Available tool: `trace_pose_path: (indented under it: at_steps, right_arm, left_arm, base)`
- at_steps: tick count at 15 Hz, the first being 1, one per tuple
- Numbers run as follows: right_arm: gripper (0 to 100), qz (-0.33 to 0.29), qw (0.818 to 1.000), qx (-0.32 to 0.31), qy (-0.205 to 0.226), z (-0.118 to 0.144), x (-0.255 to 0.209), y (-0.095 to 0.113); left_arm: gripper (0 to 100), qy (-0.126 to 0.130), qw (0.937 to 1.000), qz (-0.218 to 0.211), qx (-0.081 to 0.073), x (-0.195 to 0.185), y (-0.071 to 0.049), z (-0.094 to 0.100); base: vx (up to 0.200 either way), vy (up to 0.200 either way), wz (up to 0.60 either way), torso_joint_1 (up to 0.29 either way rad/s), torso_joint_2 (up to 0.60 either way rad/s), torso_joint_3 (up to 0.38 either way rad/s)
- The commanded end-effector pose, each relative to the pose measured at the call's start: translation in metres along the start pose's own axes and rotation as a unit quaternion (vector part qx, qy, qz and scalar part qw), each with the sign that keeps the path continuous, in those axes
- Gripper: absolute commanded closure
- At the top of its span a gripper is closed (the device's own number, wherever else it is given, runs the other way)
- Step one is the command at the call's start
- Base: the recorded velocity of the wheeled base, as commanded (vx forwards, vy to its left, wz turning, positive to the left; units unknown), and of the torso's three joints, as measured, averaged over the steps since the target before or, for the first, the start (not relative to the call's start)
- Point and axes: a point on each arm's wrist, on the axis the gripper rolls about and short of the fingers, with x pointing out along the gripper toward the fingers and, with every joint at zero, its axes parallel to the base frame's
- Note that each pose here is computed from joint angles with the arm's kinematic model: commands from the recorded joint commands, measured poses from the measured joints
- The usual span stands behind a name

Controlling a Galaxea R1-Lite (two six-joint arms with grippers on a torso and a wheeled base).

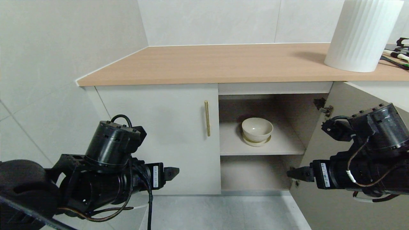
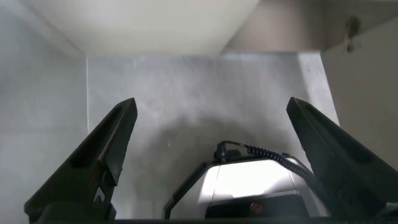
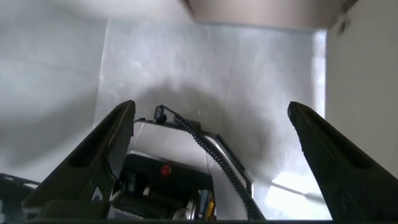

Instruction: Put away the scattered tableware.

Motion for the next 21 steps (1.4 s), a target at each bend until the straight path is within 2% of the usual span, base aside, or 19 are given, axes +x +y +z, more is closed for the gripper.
trace_pose_path:
  at_steps: [1, 4, 13, 15, 17, 21]
  right_arm:
    - [0, -0.008, 1.000, -0.001, 0.008, -0.001, 0.006, 0.000]
    - [0, -0.012, 1.000, -0.002, 0.008, -0.002, 0.006, -0.001]
    - [0, -0.015, 1.000, -0.017, 0.012, -0.005, 0.006, -0.002]
    - [0, -0.019, 0.999, -0.033, 0.018, -0.009, 0.001, -0.003]
    - [0, -0.025, 0.996, -0.074, 0.049, -0.018, -0.016, -0.007]
    - [0, -0.009, 0.984, -0.145, 0.102, -0.037, -0.060, -0.002]
  left_arm:
    - [0, 0.003, 1.0000, 0.002, 0.001, 0.002, 0.000, -0.001]
    - [0, 0.004, 1.0000, 0.001, 0.002, 0.002, -0.001, -0.001]
    - [0, 0.006, 1.0000, 0.005, 0.003, 0.004, 0.000, -0.002]
    - [0, 0.008, 0.9999, 0.006, 0.004, 0.005, 0.000, -0.003]
    - [0, 0.008, 0.9999, 0.005, 0.005, 0.004, 0.000, -0.003]
    - [0, 0.006, 1.0000, 0.005, 0.005, 0.004, 0.000, -0.002]
  base:
    - [-0.200, 0.000, 0.00, 0.002, 0.01, -0.002]
    - [-0.200, 0.000, 0.00, 0.002, 0.01, -0.001]
    - [0.000, 0.000, 0.00, 0.000, 0.00, 0.000]
    - [0.000, -0.200, 0.00, 0.002, 0.00, 0.005]
    - [0.000, -0.200, 0.00, 0.002, 0.01, 0.002]
    - [0.000, -0.200, 0.00, 0.006, 0.00, 0.002]
